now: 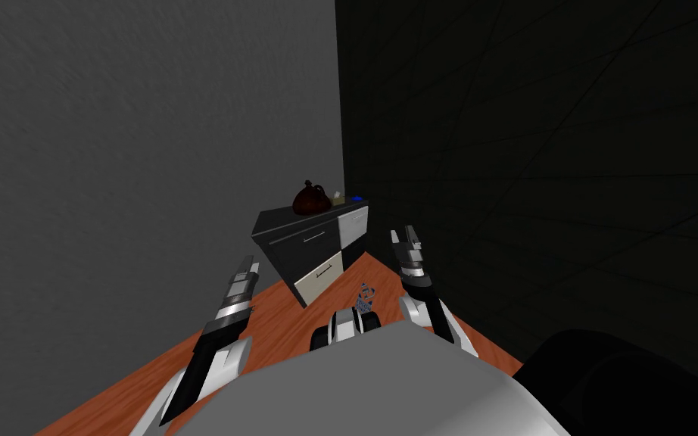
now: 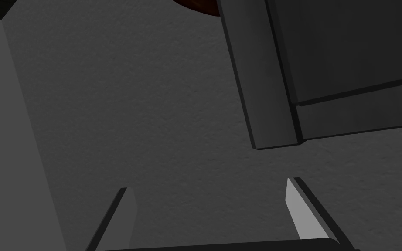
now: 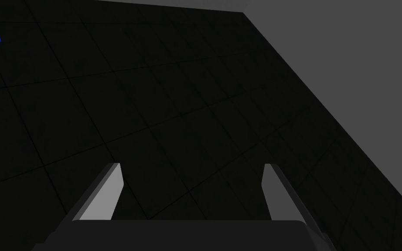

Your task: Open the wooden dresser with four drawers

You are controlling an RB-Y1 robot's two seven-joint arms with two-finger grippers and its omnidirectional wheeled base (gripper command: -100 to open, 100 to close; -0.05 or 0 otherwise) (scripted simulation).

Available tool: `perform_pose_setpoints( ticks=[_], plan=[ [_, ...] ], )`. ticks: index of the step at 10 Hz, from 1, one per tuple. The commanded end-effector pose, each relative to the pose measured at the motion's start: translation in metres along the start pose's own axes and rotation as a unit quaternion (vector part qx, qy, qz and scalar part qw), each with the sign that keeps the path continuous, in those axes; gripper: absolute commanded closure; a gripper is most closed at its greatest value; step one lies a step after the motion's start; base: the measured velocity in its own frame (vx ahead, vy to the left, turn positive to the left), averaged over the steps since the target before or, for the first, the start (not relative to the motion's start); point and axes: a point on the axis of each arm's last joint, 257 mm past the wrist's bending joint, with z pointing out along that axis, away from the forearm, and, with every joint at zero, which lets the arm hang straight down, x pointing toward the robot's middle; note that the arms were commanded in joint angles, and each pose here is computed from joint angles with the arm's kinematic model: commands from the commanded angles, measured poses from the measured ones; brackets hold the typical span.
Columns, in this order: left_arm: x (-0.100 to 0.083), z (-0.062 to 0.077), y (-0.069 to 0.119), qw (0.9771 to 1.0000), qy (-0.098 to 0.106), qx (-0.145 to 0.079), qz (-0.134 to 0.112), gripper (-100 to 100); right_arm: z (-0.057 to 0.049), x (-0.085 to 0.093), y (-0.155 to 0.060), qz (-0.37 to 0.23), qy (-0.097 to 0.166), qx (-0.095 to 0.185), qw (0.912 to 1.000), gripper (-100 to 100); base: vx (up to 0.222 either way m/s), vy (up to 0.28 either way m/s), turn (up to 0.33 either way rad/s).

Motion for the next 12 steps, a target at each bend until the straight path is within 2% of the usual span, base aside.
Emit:
perform_pose_setpoints(
  ticks=[1, 8, 9, 12],
  plan=[
    [0.000, 0.000, 0.003, 1.0000, -0.001, -0.004, 0.000, -100, 0.000, 0.000, 0.000, 0.000, 0.000, 0.000, 1.0000, 0, 0.023, -0.011, -0.014],
    [0.000, 0.000, 0.003, 1.0000, -0.001, -0.004, 0.000, -100, 0.000, 0.000, 0.000, 0.000, 0.000, 0.000, 1.0000, 0, 0.014, -0.010, -0.001],
    [-0.004, -0.001, 0.013, 0.9997, -0.011, -0.019, -0.007, -100, 0.000, 0.000, 0.000, 0.000, 0.000, 0.000, 1.0000, 0, -0.010, -0.039, 0.090],
    [-0.005, -0.001, 0.016, 0.9996, -0.014, -0.022, -0.009, -100, 0.000, 0.000, 0.000, 0.000, 0.000, 0.000, 1.0000, 0, 0.006, -0.026, 0.036]
  ],
)
